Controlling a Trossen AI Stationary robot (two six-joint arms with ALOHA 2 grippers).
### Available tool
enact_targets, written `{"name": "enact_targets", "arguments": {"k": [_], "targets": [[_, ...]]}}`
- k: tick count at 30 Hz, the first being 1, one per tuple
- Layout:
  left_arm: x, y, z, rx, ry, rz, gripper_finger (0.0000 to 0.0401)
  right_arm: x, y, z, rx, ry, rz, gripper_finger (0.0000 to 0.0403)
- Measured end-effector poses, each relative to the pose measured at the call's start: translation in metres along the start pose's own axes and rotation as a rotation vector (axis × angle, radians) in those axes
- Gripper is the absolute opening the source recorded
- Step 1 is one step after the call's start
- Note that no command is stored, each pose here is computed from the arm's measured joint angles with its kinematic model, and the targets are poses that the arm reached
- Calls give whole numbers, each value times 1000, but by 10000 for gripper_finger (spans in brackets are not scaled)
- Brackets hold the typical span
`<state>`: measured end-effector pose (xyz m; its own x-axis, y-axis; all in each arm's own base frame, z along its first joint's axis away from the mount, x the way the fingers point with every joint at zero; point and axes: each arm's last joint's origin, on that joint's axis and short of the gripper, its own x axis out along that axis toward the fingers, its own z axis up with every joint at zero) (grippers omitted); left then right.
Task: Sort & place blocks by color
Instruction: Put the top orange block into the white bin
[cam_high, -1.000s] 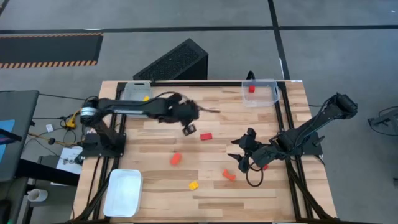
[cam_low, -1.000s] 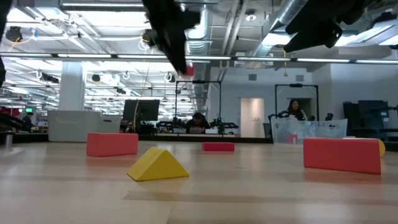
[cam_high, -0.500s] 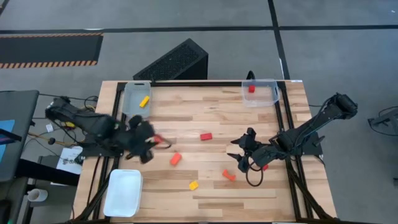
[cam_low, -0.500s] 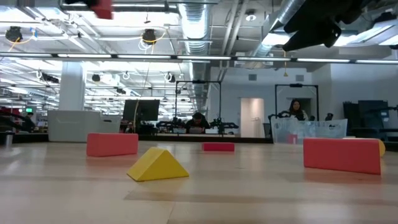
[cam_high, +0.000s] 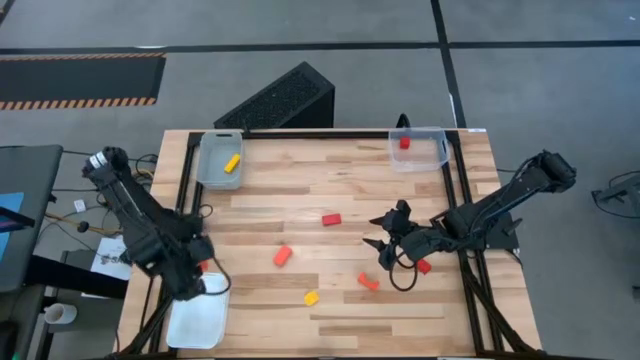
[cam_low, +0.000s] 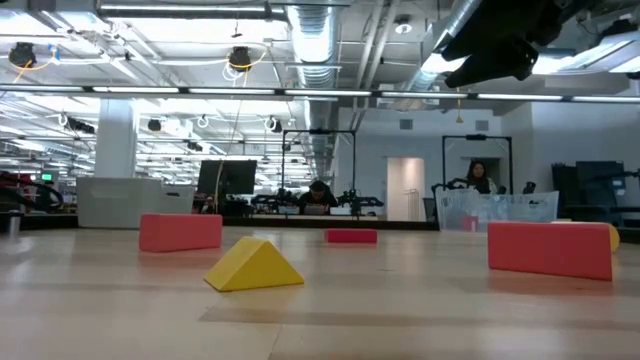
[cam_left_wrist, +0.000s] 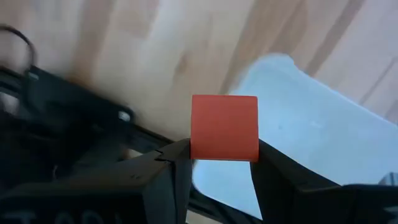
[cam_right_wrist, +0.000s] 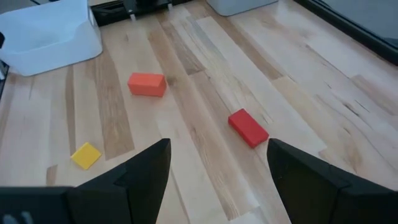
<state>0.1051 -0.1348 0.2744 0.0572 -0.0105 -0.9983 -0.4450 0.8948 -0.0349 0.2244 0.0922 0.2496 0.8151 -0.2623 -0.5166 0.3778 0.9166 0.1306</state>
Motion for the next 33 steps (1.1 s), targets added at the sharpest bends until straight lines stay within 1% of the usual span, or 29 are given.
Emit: {"name": "enact_targets", "arguments": {"k": [3, 10, 12, 15, 17, 20, 23, 25, 28, 33], "targets": [[8, -7, -11, -14, -3, -48, 111, 0, 0, 0, 0, 0, 0, 290], [19, -7, -34, -67, -7, -39, 113, 0, 0, 0, -1, 1, 0, 290], [24, -8, -38, -71, -21, -57, 113, 0, 0, 0, -1, 1, 0, 290], [41, -7, -40, -81, -63, -61, 113, 0, 0, 0, -1, 0, 1, 290], [56, -8, -40, -85, -80, -96, 113, 0, 0, 0, 0, 0, 1, 290], [80, -8, -41, -68, -78, -145, 114, 0, 1, 1, 7, -8, 7, 290], [97, -6, -42, -76, -73, -182, 114, 0, 1, 2, 11, -15, 11, 290], [106, -2, -43, -88, -52, -182, 114, 0, 1, 1, 10, -15, 11, 290], [113, 2, -44, -98, -24, -169, 114, 0, 1, 2, 11, -15, 11, 290], [117, 5, -44, -114, -23, -154, 114, 0, 1, 2, 14, -18, 14, 290]]}}
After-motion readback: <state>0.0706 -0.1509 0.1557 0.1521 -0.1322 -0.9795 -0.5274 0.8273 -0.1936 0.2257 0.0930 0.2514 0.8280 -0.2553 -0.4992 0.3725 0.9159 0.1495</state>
